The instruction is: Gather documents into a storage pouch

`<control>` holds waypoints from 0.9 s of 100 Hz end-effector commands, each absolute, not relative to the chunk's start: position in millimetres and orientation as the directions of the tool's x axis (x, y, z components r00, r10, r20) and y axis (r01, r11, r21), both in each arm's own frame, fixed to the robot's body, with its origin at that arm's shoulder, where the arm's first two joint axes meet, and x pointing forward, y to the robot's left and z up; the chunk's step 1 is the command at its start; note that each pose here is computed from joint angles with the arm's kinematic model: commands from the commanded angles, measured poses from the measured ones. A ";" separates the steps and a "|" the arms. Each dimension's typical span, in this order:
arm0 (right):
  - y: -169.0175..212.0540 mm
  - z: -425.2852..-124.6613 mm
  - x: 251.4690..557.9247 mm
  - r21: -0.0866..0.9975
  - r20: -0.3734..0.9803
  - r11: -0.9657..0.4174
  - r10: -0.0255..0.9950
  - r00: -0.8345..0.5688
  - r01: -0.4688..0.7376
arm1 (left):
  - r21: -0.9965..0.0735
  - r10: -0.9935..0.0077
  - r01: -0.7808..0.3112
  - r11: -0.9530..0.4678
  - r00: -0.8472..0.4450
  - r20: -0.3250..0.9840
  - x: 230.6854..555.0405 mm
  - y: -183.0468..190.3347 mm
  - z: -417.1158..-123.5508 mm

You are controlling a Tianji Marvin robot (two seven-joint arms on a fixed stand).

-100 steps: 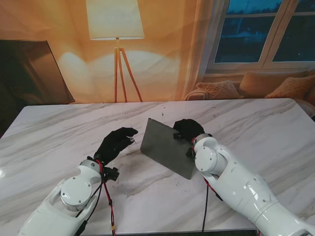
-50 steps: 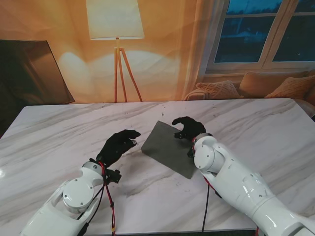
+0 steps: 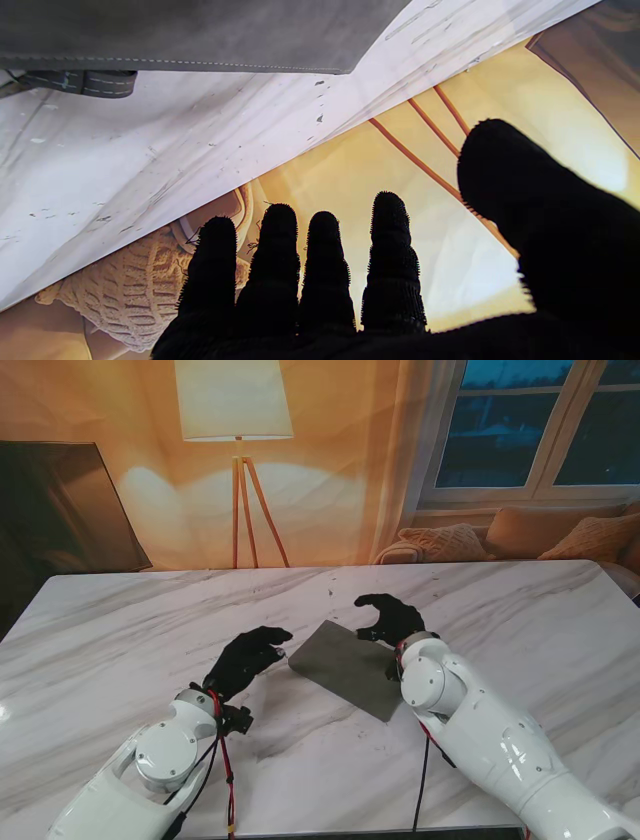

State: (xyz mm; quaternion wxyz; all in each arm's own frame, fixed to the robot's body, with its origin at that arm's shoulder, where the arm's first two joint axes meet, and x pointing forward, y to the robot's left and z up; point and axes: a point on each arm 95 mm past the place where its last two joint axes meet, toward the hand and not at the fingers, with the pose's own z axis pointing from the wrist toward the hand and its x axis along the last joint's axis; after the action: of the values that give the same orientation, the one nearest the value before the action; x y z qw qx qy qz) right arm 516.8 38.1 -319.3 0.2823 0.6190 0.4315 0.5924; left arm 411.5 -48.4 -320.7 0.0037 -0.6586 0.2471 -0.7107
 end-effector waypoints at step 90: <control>25.4 -330.4 416.9 0.751 0.661 -0.632 0.715 -0.230 0.193 | -0.422 -0.413 -0.332 -0.844 -0.102 0.905 410.1 -54.2 -328.9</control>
State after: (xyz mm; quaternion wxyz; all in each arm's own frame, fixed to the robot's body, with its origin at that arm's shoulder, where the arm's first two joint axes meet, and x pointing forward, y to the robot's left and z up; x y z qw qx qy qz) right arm 421.7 30.9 -321.7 0.1914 0.5845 0.3808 0.6905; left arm 411.4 -51.3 -326.9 0.0324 -0.6670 0.2809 -0.6894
